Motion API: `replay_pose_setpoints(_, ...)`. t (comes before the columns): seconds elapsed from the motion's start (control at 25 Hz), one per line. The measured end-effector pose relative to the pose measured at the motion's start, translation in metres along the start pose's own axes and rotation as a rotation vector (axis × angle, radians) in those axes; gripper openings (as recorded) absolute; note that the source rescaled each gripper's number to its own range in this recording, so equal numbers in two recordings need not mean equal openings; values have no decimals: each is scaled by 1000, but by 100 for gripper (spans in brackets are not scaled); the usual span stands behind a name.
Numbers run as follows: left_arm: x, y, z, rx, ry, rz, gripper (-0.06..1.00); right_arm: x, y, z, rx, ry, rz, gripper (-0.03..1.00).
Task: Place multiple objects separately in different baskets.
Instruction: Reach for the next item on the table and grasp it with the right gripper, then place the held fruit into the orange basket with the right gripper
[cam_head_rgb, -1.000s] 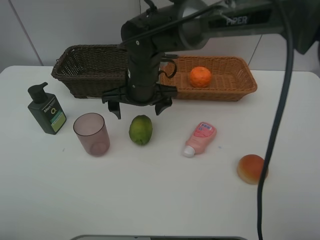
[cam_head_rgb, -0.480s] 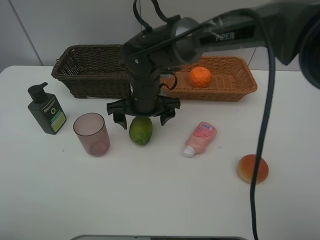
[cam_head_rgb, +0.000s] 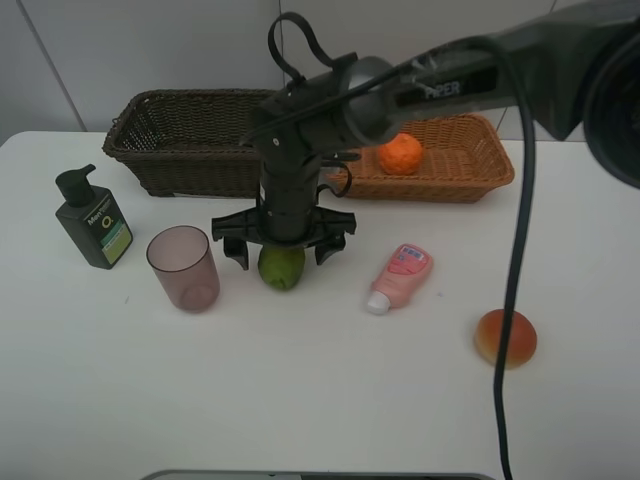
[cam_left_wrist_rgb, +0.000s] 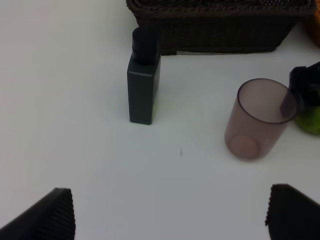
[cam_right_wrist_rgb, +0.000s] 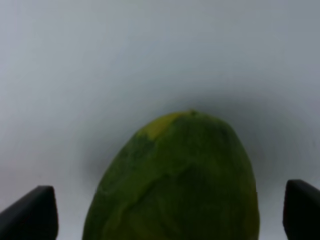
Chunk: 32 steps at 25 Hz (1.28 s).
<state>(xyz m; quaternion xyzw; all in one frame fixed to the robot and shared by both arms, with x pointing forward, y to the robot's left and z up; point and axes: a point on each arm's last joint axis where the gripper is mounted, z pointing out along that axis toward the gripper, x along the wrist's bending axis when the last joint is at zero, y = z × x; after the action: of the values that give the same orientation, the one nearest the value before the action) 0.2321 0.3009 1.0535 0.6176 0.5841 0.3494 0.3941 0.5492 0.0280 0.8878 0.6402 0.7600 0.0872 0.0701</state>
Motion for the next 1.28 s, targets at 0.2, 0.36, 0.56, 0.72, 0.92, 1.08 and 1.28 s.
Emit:
replay_pose_setpoints(0.2, 0, 0, 0, 0, 0, 0, 100, 0, -1, 4, 8, -8, -2, 77)
replay_pose_setpoints(0.36, 0, 0, 0, 0, 0, 0, 100, 2, -5, 10, 21, -27, -20, 22)
replay_pose_setpoints(0.56, 0, 0, 0, 0, 0, 0, 100, 2, -6, 11, 24, -28, -22, 22)
replay_pose_setpoints(0.72, 0, 0, 0, 0, 0, 0, 100, 2, -6, 11, 24, -29, -22, 22)
replay_pose_setpoints(0.92, 0, 0, 0, 0, 0, 0, 100, 2, -6, 11, 24, -29, -22, 22)
replay_pose_setpoints(1.08, 0, 0, 0, 0, 0, 0, 100, 2, -6, 11, 24, -29, -22, 22)
replay_pose_setpoints(1.28, 0, 0, 0, 0, 0, 0, 100, 2, -6, 10, 25, -30, -22, 22)
